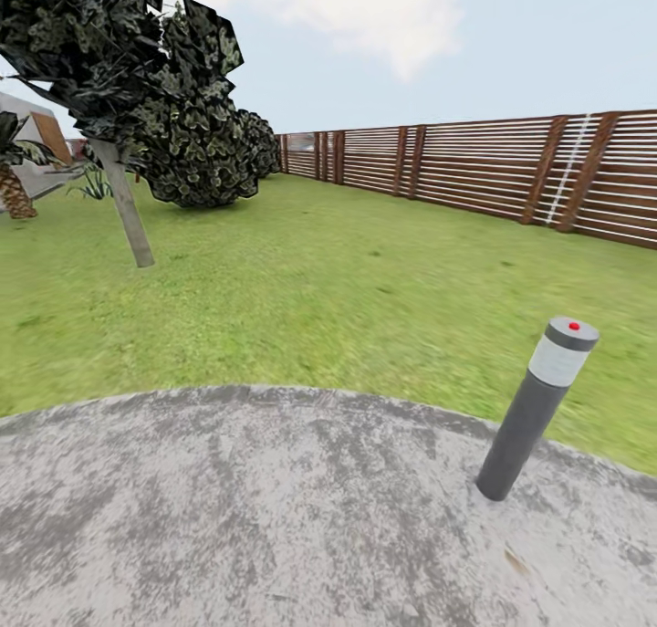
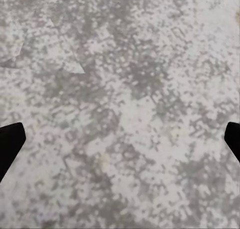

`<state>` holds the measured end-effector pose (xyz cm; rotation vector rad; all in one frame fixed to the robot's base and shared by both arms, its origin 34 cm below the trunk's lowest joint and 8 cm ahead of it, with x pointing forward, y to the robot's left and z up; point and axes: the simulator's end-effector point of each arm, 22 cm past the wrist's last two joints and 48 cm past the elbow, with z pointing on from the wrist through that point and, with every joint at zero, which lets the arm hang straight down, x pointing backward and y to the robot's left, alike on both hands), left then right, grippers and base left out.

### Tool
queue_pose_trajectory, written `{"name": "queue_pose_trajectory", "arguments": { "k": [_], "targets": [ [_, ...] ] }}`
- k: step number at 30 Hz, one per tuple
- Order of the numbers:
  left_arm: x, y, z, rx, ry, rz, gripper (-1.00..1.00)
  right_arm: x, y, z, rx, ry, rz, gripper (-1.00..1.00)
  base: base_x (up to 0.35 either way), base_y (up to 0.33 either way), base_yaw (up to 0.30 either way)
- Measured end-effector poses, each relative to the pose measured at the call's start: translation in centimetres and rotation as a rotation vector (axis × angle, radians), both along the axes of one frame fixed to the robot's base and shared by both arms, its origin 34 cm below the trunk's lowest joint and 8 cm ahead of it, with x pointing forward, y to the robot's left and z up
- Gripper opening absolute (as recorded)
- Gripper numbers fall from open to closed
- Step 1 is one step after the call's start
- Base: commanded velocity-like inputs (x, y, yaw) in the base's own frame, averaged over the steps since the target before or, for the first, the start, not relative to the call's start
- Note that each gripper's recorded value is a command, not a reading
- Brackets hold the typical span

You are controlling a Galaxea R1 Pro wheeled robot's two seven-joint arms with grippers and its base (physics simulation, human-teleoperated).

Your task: Pick up the pesticide atomizer in the garden and spray insectifuge to fully cover both potted plants in the garden.

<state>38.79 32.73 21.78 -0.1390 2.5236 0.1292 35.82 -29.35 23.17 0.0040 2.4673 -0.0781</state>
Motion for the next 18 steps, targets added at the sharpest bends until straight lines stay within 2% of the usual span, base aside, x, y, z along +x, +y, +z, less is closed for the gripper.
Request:
{"name": "queue_pose_trajectory", "arguments": {
  "k": [18],
  "targets": [
    [0.0,0.07,0.01,0.001,0.0,0.001,1.0,0.07,-0.04,0.05,0.0,-0.002,-0.001,1.0,0.336,0.122,0.273]
  ]
}}
